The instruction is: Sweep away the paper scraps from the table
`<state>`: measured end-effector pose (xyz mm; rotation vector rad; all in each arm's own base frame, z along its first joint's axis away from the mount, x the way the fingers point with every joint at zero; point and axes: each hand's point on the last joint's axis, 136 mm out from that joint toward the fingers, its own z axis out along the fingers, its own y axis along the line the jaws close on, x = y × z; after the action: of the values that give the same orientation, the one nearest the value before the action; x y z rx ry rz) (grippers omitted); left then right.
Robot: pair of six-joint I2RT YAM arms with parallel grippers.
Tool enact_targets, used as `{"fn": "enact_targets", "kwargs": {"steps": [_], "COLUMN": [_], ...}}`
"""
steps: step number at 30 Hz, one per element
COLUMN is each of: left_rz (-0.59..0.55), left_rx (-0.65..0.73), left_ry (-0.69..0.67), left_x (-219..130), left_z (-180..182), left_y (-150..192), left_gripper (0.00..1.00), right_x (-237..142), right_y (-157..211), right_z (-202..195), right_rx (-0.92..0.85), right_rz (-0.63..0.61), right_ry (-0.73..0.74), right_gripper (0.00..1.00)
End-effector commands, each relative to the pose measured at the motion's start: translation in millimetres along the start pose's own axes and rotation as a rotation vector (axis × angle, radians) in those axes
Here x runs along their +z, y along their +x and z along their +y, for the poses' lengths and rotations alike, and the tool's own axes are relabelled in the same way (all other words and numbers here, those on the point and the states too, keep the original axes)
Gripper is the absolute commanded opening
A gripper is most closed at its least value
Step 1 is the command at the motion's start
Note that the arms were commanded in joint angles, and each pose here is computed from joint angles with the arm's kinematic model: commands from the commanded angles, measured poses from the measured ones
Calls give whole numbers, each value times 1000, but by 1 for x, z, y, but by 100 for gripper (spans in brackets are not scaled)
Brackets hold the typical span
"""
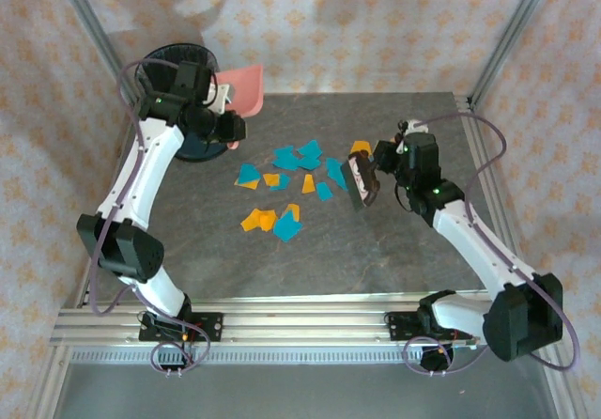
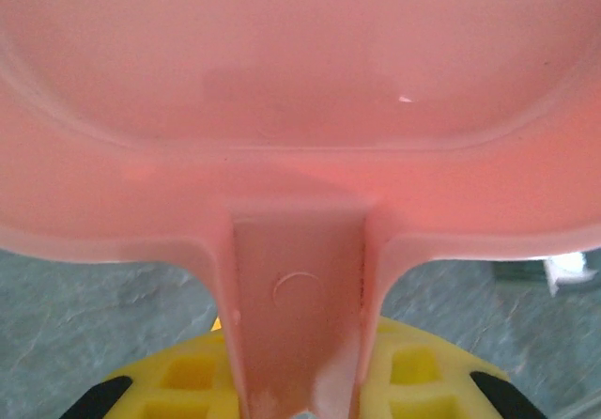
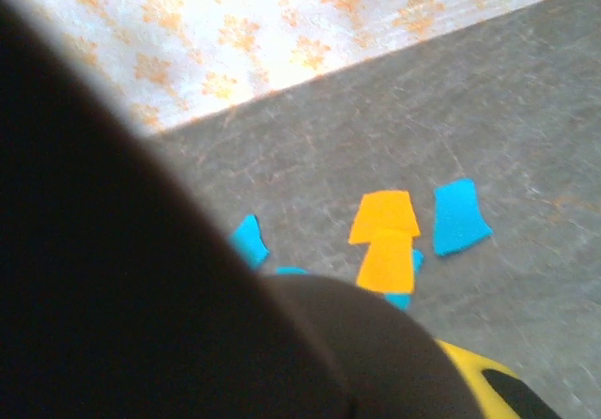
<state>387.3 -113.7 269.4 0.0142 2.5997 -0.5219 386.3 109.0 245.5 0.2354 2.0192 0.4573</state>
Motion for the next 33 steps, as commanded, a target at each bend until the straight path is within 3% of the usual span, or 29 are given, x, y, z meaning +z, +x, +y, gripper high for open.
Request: {"fn": "enact_targets", "kwargs": {"steps": [1,6,13,25,33], "left_rz": [61,152,195,239,267], "left_rx": [103,167,170,212,260], "left_ry": [-72,-139,-170,-152,-164], "left_x": [-3,4,11,19,24], "left_z": [9,14,17,4,-4], "left_y": [30,68,99,126,131], "left_gripper": [0,0,0,0,0], "right_x": [9,36,77,135,134], "right_y": [-43,-56,-55,-36,-13], "right_z": [21,16,13,-7,-41], "right_rx": [79,156,220,282,249], "right_rz": [-101,-102,-44,15,50], "right_ry": [-99,-124,-113,-64,58], "right_gripper": [0,0,0,0,0]}}
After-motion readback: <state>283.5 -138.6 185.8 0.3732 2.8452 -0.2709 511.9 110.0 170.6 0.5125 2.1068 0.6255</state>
